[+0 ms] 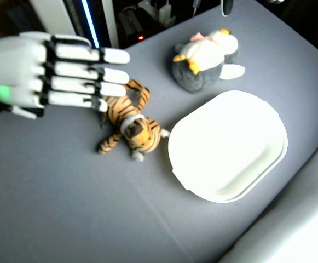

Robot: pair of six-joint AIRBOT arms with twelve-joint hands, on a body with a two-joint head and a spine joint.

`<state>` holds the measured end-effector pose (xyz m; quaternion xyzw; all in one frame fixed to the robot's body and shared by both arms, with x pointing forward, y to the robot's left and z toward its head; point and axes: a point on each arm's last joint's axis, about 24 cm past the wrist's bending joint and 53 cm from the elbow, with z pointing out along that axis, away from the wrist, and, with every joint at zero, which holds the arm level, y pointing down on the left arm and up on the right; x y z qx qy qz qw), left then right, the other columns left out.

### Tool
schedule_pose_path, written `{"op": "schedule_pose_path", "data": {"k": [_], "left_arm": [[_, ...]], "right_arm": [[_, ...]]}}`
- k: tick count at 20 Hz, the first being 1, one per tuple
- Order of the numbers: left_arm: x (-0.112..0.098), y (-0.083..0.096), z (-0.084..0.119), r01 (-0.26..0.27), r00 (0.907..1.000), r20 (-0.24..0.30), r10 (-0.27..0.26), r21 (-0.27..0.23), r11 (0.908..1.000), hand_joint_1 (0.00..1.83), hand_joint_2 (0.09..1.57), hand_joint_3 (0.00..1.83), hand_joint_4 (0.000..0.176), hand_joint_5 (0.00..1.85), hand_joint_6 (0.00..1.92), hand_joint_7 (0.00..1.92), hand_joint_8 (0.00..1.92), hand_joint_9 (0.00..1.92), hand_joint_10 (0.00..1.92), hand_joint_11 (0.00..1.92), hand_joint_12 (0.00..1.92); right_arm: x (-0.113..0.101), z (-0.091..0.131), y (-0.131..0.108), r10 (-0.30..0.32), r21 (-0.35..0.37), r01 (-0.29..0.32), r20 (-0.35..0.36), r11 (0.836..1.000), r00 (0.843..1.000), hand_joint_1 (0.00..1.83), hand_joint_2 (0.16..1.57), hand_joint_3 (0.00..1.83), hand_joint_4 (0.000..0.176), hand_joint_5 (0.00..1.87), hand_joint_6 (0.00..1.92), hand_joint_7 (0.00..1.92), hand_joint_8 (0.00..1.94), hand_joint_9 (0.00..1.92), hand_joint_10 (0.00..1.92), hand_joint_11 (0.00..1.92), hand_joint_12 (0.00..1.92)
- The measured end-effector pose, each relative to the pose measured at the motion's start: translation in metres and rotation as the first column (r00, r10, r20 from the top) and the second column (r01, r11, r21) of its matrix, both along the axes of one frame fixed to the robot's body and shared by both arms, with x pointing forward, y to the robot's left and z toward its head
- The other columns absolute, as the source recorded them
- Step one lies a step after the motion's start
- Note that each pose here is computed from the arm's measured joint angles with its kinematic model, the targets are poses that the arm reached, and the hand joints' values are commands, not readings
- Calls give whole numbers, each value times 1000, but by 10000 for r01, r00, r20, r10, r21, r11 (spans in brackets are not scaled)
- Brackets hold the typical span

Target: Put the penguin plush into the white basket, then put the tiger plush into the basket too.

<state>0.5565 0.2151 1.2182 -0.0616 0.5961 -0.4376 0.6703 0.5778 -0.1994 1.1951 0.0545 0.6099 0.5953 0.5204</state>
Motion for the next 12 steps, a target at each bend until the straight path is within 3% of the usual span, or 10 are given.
{"op": "schedule_pose_path", "data": {"k": [1,2,3,5,6,8,10,12], "left_arm": [[-1,-2,-1,95,10000,-15,-95,30,9999,554,941,5,176,171,8,91,5,80,14,19,77],[-1,-3,-1,172,9999,-23,-172,51,9998,575,943,5,163,191,14,104,8,95,17,48,91],[-1,-2,-3,166,9998,-70,-165,120,9998,566,948,6,160,197,12,115,10,104,17,50,94],[1,1,-10,44,9993,-363,-39,134,9999,540,940,1,145,202,2,155,3,160,10,84,137],[3,1,-13,122,9986,-522,-118,83,9999,541,931,4,143,198,2,156,2,172,2,52,230],[2,-4,-19,516,9951,-843,-507,87,9986,536,859,1,173,193,0,207,4,266,5,73,499],[1,-10,-29,756,9903,-1194,-709,355,9965,605,792,1,176,113,0,174,0,248,0,10,680],[5,-12,-46,819,9845,-1631,-638,1066,9909,693,735,0,176,56,0,139,1,218,1,0,652]], "right_arm": [[2,-4,0,-19,-77,19,-63,10000,10000,582,1185,2,41,456,1,352,0,359,2,194,536],[4,-8,-1,-69,-126,67,-156,9999,9999,614,1193,2,37,455,1,354,0,368,2,211,528],[6,-13,-1,-98,-223,92,-266,9997,9996,629,1201,5,41,431,0,351,0,360,0,205,521],[8,-20,0,-134,-278,121,-487,9995,9987,664,1222,8,21,432,3,371,6,377,6,217,522],[7,-21,1,-102,-298,87,-498,9995,9987,681,1230,9,20,428,1,376,7,386,8,223,522],[8,-20,1,-88,-277,76,-459,9996,9989,696,1239,5,38,417,2,378,4,383,4,218,509],[8,-19,1,-88,-260,76,-443,9996,9990,723,1245,3,37,415,1,378,2,375,0,206,490],[8,-18,4,-18,-246,8,-399,9997,9992,735,1234,1,36,435,0,408,0,398,0,264,398]]}}
